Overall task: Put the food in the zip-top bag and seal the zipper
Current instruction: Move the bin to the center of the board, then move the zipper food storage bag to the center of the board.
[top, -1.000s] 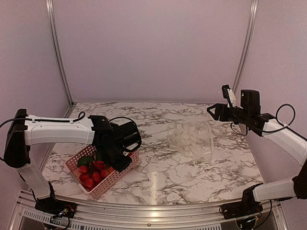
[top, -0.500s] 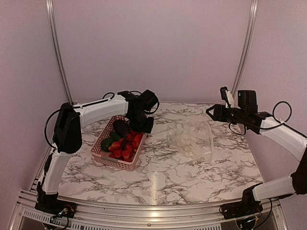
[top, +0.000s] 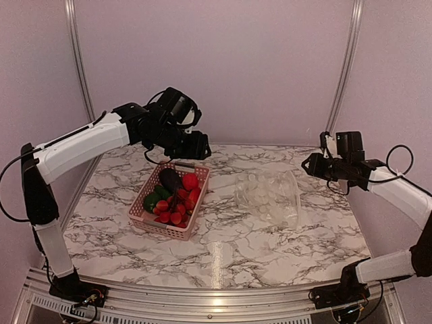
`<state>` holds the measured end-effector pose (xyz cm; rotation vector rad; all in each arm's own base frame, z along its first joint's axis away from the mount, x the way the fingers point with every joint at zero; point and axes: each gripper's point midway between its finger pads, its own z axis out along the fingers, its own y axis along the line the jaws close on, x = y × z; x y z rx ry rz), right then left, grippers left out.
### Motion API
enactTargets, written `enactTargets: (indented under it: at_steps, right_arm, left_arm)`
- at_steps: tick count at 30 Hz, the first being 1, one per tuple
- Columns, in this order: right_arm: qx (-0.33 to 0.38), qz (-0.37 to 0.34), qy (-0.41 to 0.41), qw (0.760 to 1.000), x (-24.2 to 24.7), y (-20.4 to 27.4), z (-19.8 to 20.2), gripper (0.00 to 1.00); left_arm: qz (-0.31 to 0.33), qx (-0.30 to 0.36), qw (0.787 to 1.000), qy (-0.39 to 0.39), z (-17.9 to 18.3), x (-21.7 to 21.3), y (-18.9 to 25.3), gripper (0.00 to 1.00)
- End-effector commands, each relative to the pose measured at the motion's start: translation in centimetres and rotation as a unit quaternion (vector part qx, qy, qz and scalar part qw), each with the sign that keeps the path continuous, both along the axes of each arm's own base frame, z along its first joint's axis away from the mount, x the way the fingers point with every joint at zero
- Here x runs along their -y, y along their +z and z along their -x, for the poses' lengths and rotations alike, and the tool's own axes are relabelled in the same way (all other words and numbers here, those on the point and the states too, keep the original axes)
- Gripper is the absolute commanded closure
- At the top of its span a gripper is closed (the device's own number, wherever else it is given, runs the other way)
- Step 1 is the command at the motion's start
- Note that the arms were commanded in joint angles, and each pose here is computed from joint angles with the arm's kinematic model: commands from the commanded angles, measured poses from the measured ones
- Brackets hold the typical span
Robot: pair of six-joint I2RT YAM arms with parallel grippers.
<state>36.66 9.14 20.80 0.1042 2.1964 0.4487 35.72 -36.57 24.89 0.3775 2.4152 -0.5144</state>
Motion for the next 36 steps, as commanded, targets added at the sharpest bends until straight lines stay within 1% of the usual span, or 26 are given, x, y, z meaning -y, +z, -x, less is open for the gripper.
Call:
enactTargets:
  at_steps: [1,3,5,7,10,13,15,18,22,27,29,34,36]
  right_arm:
    - [-0.063,0.019,-0.102,0.993,5.0,-2.8,0.2,0.55]
    - [-0.093,0.025,-0.119,0.988,6.4,-4.3,-0.1,0.56]
    - [-0.126,0.041,-0.121,0.984,6.8,-6.0,-0.5,0.56]
    - [-0.158,0.054,-0.118,0.979,7.0,-7.7,-0.9,0.55]
    - [-0.186,0.062,-0.113,0.974,7.0,-9.4,-1.7,0.55]
    - [-0.190,0.069,-0.109,0.973,7.0,-10.2,-2.8,0.54]
    - [-0.188,0.088,-0.116,0.971,7.6,-10.9,-3.6,0.54]
    - [-0.196,0.090,-0.087,0.972,6.8,-12.5,-4.6,0.53]
    - [-0.202,0.062,-0.028,0.977,4.7,-14.3,-5.4,0.53]
    - [-0.159,-0.017,0.056,0.986,0.6,-13.3,-5.8,0.48]
    - [-0.148,-0.037,0.090,0.984,-1.4,-12.8,-5.6,0.46]
    - [-0.142,-0.035,0.178,0.973,-7.4,-12.7,-4.9,0.44]
    - [-0.141,-0.045,0.206,0.967,-9.6,-12.5,-4.6,0.44]
  left_arm:
    - [-0.001,0.048,0.995,-0.091,2.7,1.1,0.6,0.38]
    - [-0.016,0.095,0.990,-0.105,3.6,1.0,0.9,0.38]
    - [0.007,0.116,0.987,-0.115,4.4,1.0,1.5,0.37]
    - [0.031,0.122,0.987,-0.102,4.7,0.6,1.7,0.35]
    - [0.047,0.116,0.989,-0.082,4.8,0.2,1.1,0.29]
    - [0.057,0.101,0.988,-0.104,5.4,0.9,0.3,0.30]
    - [0.059,0.095,0.989,-0.099,5.5,0.9,-0.2,0.32]
    - [0.059,0.095,0.989,-0.097,5.5,0.7,-0.5,0.32]
    - [0.065,0.098,0.987,-0.108,6.0,0.7,0.0,0.32]
    - [0.050,0.102,0.988,-0.108,6.2,0.0,-0.2,0.32]
    - [0.042,0.100,0.988,-0.111,6.3,-0.2,-0.6,0.32]
    - [0.032,0.096,0.989,-0.110,6.2,-0.3,-1.3,0.32]
    - [0.031,0.093,0.989,-0.111,6.1,-0.1,-1.4,0.32]
